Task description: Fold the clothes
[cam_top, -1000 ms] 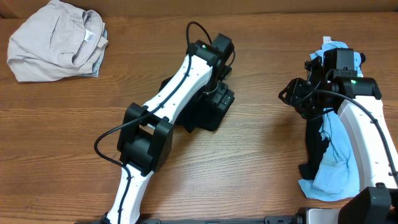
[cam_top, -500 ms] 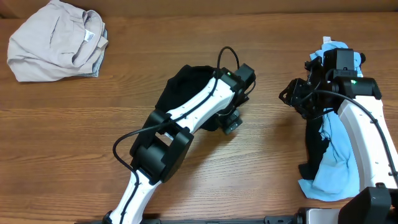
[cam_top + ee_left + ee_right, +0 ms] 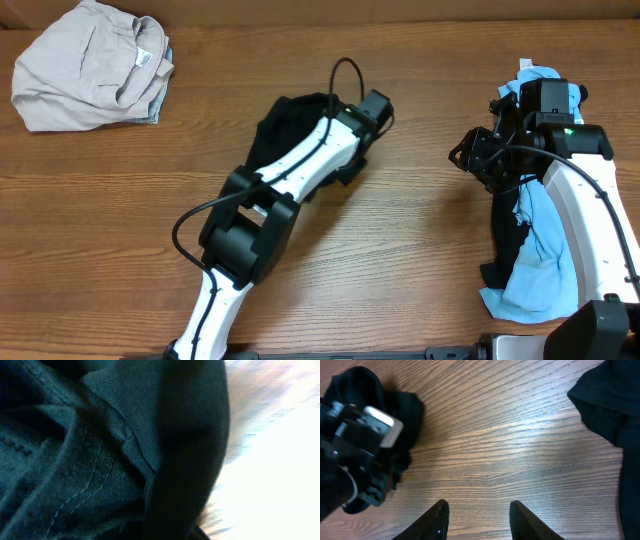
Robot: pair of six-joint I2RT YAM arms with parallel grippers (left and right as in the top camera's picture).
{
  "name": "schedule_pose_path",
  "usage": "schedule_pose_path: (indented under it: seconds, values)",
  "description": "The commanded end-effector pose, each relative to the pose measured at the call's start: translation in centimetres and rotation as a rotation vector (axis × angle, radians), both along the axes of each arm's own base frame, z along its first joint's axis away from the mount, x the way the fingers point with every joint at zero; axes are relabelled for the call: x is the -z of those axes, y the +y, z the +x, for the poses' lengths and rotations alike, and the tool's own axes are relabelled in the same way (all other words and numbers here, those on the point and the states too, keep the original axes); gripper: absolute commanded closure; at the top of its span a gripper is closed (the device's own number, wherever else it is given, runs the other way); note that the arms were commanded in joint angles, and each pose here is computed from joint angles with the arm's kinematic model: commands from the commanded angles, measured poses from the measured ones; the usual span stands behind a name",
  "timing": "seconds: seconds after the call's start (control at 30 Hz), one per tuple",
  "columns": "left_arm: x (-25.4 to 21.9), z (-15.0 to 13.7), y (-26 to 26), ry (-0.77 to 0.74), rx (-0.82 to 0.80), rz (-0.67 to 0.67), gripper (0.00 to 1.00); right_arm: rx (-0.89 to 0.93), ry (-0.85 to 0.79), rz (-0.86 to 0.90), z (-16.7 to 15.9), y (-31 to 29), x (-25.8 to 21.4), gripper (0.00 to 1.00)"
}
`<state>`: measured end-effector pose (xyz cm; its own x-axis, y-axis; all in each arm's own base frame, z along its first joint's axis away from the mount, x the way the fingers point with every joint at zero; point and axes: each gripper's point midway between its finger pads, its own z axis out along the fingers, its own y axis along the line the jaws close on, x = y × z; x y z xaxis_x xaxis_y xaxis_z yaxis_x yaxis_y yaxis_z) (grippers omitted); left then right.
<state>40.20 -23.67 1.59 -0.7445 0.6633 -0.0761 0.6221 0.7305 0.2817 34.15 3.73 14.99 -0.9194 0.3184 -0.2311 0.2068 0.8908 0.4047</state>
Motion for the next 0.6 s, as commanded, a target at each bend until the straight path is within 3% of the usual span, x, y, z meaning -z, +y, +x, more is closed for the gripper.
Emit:
schedule_pose_path:
  seconds: [0.0,0.17,0.57]
  values:
    - [0.1,1.4,3.4,-0.022,-0.141,0.033,0.96,0.002,-0.027,-0.014,0.4,-0.4,-0.7,0.57]
    - [-3.5,3.2,6.3,-0.046,-0.271,0.001,0.96,0.002,-0.03,-0.015,0.5,-0.4,-0.8,0.57]
    - [-21.2,9.4,15.0,-0.329,-0.47,-0.155,0.96,0.002,-0.03,-0.015,0.4,-0.4,-0.8,0.57]
